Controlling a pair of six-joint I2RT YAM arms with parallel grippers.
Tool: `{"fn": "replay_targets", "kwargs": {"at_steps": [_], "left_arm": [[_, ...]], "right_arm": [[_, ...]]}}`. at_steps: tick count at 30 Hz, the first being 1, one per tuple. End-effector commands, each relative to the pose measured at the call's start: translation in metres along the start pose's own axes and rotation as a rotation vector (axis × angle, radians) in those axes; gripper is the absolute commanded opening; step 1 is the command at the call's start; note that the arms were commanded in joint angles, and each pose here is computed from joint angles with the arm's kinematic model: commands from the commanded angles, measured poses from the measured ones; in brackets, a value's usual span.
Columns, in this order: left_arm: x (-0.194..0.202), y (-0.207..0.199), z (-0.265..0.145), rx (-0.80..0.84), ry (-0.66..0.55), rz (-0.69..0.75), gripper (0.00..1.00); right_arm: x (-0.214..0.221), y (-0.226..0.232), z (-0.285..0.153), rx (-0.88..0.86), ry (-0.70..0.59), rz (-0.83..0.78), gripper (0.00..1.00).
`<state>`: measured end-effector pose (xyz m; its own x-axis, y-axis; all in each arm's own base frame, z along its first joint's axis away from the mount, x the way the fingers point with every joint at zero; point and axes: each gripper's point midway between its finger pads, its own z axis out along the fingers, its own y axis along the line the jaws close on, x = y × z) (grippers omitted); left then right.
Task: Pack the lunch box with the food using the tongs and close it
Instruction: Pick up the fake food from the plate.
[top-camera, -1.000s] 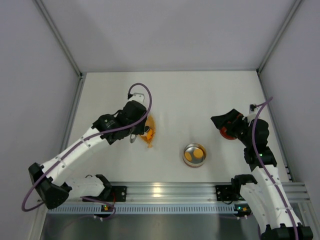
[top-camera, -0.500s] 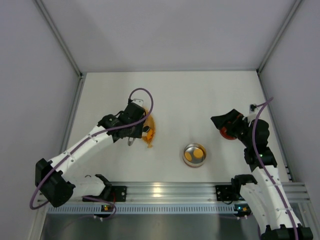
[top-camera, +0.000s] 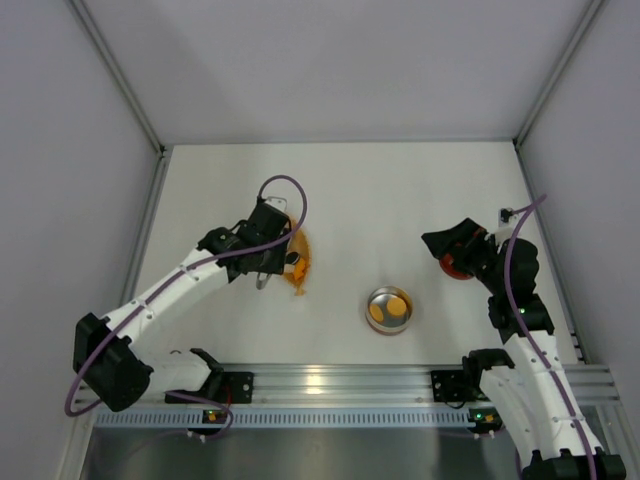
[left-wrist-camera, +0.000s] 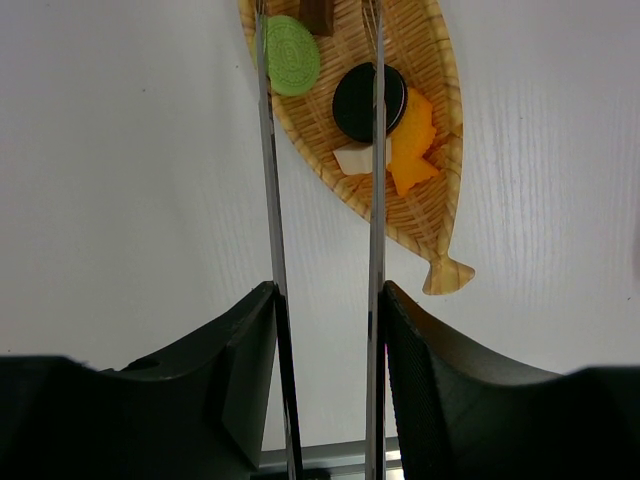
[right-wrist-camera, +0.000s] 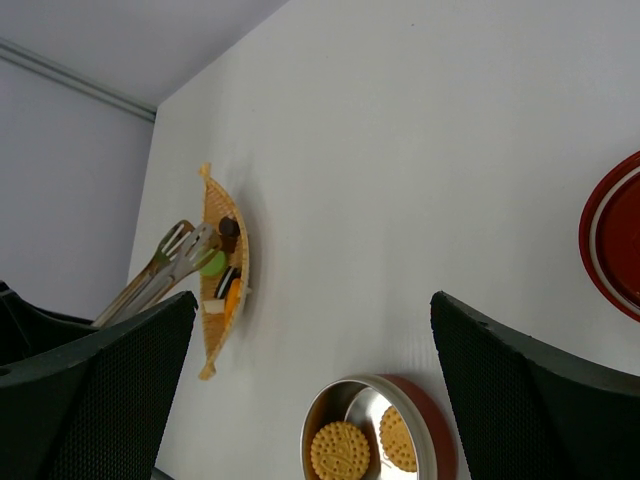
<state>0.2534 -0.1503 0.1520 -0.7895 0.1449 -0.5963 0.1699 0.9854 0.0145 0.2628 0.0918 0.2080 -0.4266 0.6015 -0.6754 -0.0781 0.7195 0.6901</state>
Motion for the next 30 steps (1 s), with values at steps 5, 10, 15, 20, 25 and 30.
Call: {"fn": "replay_targets", "kwargs": {"at_steps": [5, 10, 15, 20, 25, 30], "left_arm": [[-0.008, -0.004, 0.004, 0.023, -0.029, 0.0, 0.49], [-0.006, -0.005, 0.009, 0.027, -0.015, 0.001, 0.47], [-0.004, -0.005, 0.013, 0.031, -0.004, 0.0, 0.46], [-0.002, -0.005, 0.016, 0.032, 0.0, 0.001, 0.43], [-0.002, -0.005, 0.017, 0.035, 0.006, 0.001, 0.38], [-0.009, -0.005, 0.009, 0.038, -0.011, -0.002, 0.24]], "right_arm": [[-0.014, 0.009, 0.001, -0.044, -0.061, -0.023, 1.0], [-0.015, 0.01, 0.0, -0.045, -0.062, -0.025, 0.99], [-0.016, 0.01, 0.001, -0.042, -0.061, -0.024, 1.0], [-0.017, 0.01, 0.001, -0.041, -0.062, -0.027, 0.99], [-0.018, 0.011, 0.001, -0.043, -0.065, -0.031, 0.99], [-0.02, 0.012, 0.001, -0.042, -0.066, -0.033, 1.0]]}}
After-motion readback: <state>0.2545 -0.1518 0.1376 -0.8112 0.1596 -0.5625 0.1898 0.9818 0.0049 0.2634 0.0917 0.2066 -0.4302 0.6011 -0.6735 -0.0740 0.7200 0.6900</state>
